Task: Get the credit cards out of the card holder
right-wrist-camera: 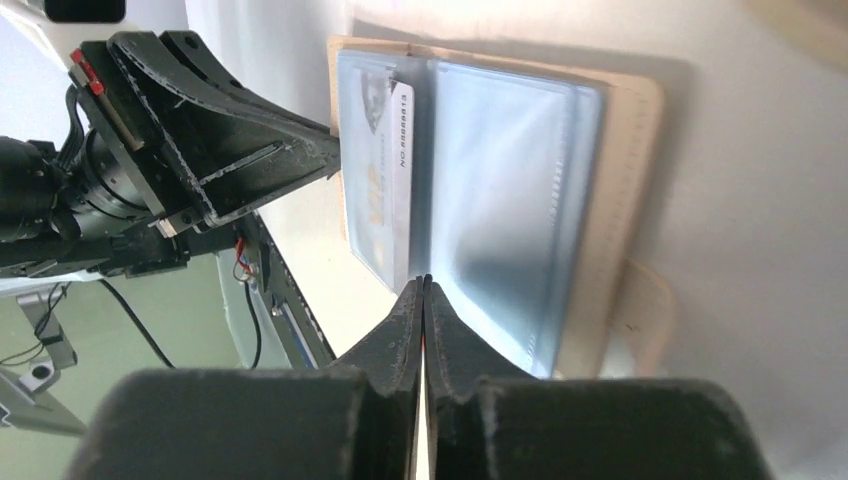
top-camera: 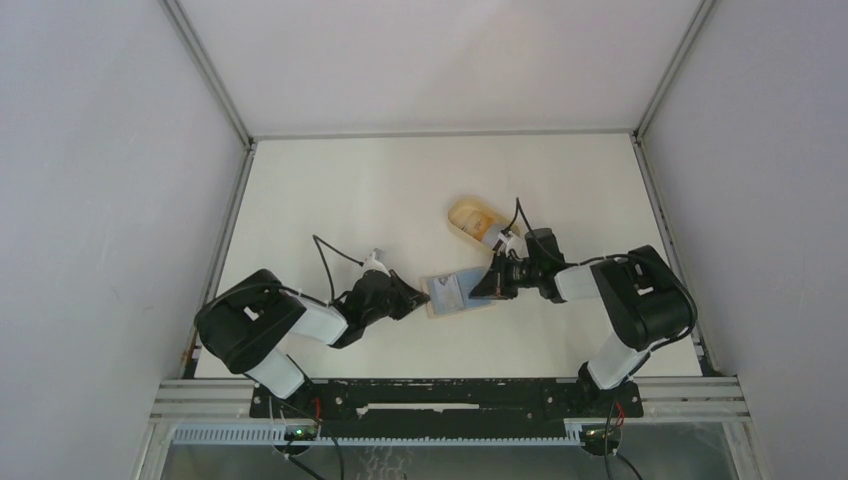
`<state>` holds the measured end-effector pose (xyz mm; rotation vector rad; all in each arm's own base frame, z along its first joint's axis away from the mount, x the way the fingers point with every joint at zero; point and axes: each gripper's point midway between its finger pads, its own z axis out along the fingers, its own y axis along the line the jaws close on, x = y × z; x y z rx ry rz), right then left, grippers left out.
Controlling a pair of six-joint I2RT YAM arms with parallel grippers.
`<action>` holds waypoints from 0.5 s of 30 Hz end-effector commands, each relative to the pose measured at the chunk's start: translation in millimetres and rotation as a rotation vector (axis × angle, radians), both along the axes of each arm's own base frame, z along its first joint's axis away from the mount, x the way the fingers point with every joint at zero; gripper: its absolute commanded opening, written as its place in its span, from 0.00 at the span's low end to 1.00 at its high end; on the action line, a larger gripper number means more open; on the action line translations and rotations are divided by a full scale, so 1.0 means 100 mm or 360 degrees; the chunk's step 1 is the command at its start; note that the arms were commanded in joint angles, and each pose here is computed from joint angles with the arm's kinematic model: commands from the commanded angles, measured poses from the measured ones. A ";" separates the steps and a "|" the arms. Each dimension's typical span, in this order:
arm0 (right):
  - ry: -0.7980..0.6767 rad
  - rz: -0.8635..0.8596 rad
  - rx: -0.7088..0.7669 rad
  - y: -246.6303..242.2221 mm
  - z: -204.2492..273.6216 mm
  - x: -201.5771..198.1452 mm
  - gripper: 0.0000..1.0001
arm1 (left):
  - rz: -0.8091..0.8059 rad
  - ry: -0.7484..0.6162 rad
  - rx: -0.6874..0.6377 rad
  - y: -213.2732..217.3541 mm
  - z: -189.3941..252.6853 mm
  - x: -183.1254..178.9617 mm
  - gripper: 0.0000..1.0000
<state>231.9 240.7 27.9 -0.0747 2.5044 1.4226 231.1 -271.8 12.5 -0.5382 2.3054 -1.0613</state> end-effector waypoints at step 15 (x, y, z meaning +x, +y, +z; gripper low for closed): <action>-0.0184 0.0032 0.0052 0.21 0.38 0.10 0.73 | -0.0029 0.0203 0.0284 0.29 -0.50 -0.27 0.00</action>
